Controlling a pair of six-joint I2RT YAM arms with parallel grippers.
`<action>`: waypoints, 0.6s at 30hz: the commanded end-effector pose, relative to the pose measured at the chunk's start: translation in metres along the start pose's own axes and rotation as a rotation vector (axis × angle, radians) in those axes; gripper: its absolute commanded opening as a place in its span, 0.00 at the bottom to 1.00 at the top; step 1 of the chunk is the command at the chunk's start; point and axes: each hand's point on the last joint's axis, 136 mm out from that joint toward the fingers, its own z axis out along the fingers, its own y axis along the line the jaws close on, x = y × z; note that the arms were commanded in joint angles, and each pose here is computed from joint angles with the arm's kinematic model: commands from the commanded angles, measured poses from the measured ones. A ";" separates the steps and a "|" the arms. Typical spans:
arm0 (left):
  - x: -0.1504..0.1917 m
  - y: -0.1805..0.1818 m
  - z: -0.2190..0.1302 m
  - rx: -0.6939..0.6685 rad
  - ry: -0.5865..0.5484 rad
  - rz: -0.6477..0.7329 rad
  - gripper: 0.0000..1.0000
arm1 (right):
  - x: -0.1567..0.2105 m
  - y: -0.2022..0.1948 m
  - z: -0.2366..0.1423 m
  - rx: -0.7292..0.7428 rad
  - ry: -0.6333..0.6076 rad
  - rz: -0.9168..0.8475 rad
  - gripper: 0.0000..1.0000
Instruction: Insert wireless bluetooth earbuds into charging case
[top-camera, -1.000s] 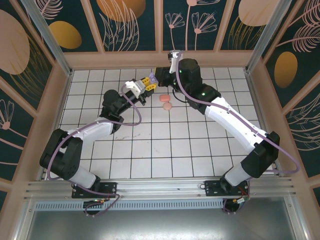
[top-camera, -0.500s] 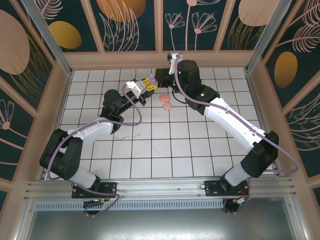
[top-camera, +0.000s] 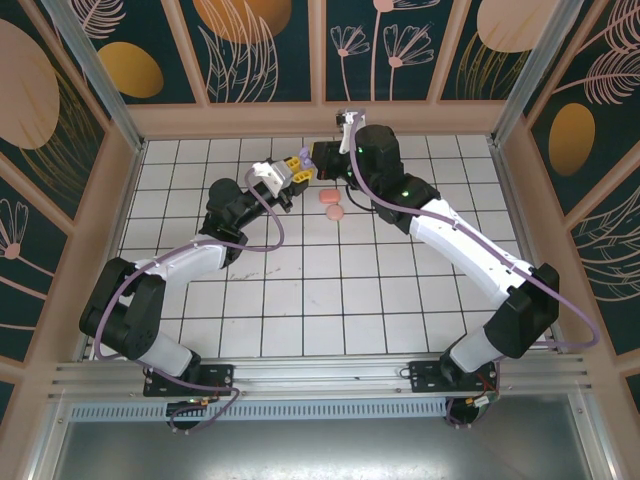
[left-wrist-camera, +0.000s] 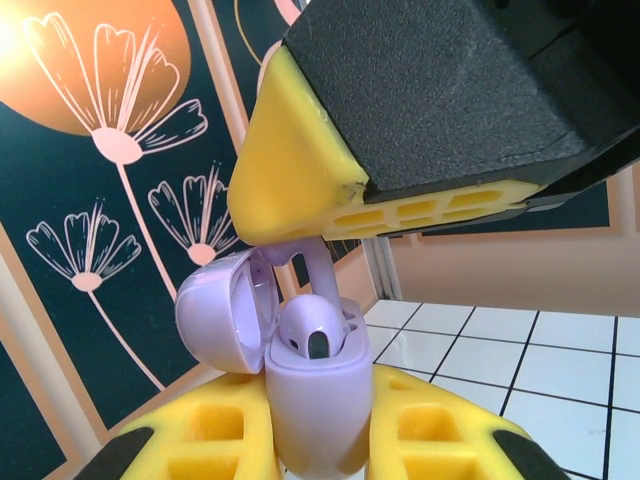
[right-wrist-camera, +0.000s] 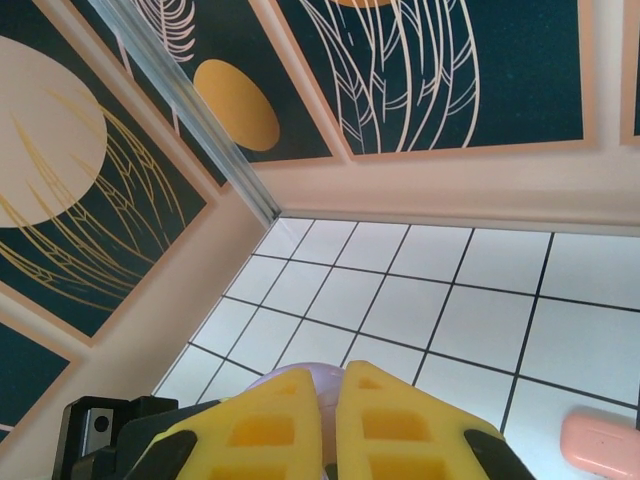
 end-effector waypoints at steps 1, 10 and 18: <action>-0.028 0.002 0.002 -0.003 -0.075 0.065 0.00 | -0.004 0.004 -0.007 -0.013 -0.018 0.013 0.08; -0.032 0.002 0.001 -0.005 -0.083 0.069 0.00 | 0.014 0.001 0.003 -0.017 0.036 0.013 0.08; -0.032 0.004 0.001 -0.014 -0.081 0.071 0.00 | 0.039 0.003 0.008 0.024 0.088 -0.043 0.08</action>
